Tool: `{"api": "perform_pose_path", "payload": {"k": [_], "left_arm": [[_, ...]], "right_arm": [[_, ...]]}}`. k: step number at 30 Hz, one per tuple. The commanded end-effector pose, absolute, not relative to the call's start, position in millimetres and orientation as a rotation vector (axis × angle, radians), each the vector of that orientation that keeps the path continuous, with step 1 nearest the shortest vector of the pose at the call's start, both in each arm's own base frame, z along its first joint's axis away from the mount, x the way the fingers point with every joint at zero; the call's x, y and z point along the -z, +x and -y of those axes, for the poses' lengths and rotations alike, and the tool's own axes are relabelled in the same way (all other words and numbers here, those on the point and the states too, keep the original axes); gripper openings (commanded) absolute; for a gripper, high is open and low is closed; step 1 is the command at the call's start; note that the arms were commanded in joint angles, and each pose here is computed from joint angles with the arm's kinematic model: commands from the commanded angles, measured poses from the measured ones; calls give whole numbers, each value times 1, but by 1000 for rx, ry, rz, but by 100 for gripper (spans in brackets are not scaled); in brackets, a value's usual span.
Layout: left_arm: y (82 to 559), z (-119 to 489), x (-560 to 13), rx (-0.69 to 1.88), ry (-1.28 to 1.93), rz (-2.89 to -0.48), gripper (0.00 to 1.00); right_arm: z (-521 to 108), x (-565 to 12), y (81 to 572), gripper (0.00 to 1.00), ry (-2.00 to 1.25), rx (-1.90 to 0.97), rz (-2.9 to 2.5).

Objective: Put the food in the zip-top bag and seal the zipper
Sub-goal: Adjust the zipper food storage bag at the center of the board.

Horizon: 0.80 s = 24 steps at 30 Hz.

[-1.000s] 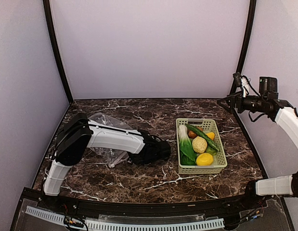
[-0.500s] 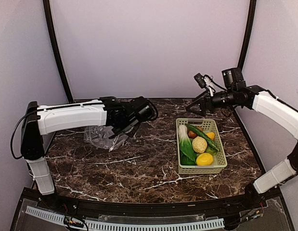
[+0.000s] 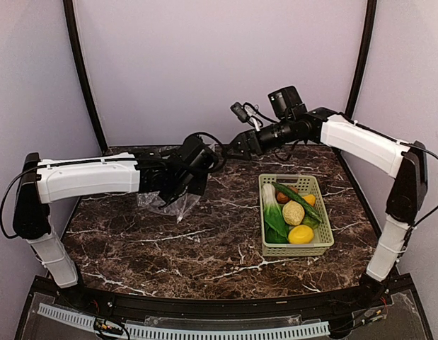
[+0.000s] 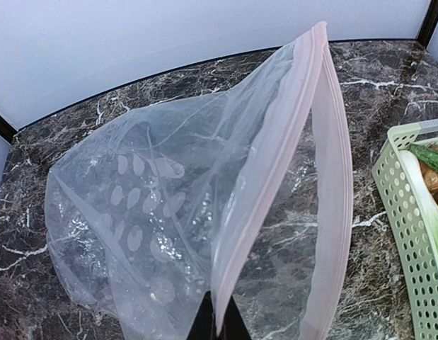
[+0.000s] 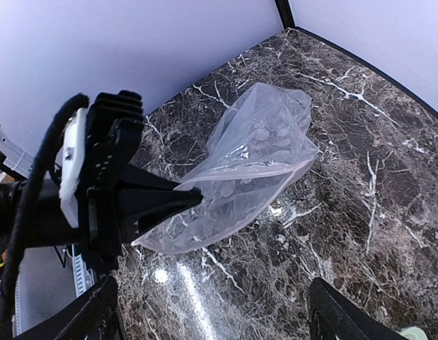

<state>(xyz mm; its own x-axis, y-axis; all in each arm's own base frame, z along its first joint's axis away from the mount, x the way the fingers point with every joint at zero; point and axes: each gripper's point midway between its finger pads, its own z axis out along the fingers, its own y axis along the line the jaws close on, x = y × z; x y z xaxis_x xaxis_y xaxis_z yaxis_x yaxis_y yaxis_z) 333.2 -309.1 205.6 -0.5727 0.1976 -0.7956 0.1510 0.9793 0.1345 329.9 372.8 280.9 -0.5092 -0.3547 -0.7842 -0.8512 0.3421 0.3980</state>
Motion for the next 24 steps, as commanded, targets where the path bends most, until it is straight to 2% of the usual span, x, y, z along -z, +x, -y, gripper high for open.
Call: {"api": "perform_pose_path", "payload": {"k": [1, 5, 10, 17, 20, 22, 24], "left_arm": [[332, 317, -237, 134, 119, -2115, 1], [332, 320, -238, 178, 98, -2102, 1], [333, 326, -241, 229, 85, -2094, 1], [332, 324, -243, 240, 76, -2084, 1], [333, 325, -246, 256, 63, -2071, 1], [332, 328, -250, 292, 62, -2057, 1], [332, 328, -254, 308, 51, -2044, 1]], "right_arm": [[-389, -264, 343, 90, -942, -1173, -2150], [-401, -252, 351, 88, -908, -1147, -2196], [-411, -237, 363, 79, -863, -1147, -2251], [-427, -231, 365, 74, -864, -1178, -2272], [-427, -225, 365, 72, -843, -1096, -2283], [-426, -215, 369, 63, -817, -1076, -2314], [-426, -203, 375, 41, -792, -1038, -2353]]}}
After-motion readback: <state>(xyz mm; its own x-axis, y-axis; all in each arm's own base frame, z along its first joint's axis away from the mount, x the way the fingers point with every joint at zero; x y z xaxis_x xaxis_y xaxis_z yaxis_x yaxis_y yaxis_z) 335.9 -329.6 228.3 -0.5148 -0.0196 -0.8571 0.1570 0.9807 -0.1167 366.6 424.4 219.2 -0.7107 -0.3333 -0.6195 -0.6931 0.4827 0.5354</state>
